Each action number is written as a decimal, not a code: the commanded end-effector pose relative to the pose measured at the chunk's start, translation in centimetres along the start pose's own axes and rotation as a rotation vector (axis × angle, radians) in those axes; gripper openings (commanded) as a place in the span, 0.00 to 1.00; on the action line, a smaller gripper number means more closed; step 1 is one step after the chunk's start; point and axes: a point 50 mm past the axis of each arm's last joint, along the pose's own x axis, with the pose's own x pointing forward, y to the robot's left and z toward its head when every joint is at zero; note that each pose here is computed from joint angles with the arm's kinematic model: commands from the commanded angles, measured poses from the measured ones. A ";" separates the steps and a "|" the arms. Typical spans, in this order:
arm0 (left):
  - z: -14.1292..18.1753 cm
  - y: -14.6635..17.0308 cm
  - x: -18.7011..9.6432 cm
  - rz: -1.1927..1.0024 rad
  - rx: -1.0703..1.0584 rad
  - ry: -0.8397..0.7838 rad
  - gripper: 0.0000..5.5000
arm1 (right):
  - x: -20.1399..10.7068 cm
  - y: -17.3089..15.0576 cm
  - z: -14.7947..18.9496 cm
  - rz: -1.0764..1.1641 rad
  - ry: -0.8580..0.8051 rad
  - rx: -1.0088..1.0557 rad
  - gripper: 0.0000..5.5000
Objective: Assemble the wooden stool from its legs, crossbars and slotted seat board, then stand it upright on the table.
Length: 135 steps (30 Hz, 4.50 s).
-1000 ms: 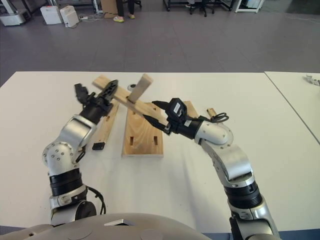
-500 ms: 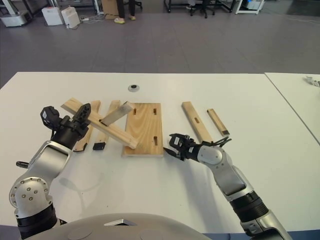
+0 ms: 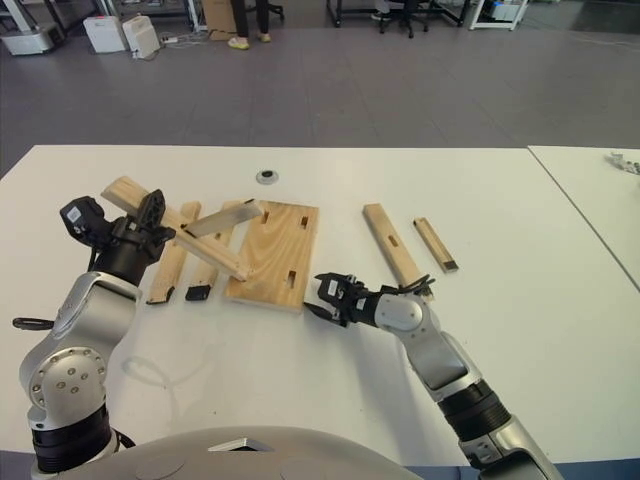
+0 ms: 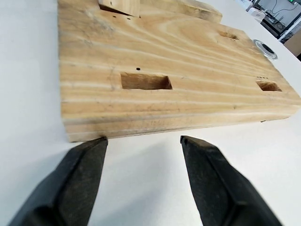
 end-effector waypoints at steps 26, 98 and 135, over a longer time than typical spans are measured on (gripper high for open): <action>1.6 -6.8 -0.7 -0.544 0.079 -0.072 0.56 | -6.0 -6.6 1.2 -0.329 -0.156 0.191 0.52; 5.6 -4.2 8.7 -0.755 0.860 -0.223 0.64 | -9.0 -15.0 9.6 -0.487 -0.903 0.911 0.18; 3.8 -5.3 5.8 -0.740 0.694 -0.209 0.76 | -8.0 -7.1 3.9 -0.888 -0.492 0.851 0.18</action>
